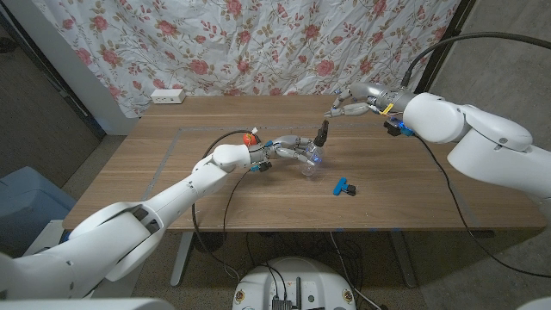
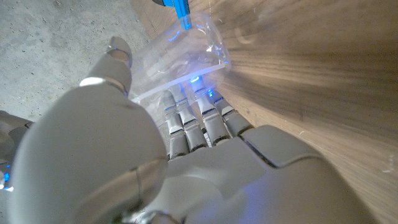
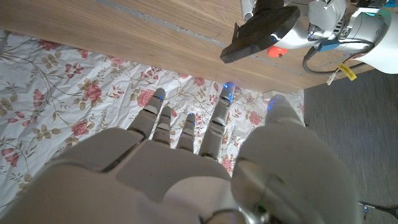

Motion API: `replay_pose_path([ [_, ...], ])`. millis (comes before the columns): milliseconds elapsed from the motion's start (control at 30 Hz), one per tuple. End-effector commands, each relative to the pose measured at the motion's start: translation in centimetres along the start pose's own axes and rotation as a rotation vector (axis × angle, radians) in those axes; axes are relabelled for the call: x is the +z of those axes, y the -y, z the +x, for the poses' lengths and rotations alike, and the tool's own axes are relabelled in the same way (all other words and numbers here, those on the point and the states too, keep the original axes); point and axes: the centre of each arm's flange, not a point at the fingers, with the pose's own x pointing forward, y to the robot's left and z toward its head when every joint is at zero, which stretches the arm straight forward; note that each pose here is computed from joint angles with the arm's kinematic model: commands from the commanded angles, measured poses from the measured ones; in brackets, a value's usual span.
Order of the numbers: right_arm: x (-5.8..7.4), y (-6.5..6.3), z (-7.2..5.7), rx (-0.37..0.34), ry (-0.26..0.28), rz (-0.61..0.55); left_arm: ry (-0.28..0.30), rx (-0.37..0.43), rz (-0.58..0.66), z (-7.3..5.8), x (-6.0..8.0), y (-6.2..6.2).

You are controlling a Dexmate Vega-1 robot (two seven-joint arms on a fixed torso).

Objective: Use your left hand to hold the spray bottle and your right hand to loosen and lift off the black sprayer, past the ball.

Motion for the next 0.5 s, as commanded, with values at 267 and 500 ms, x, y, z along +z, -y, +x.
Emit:
replay_pose_path([
  [267,0.13,-1.24,0.08,0.058,-0.083,-0.003,-0.002,0.013,0.000,-0.27,0.09,0.26],
  [500,0.22,-1.62,0.27,0.077,-0.098,-0.002,-0.003,0.018,0.005,-0.41,0.19,0.18],
])
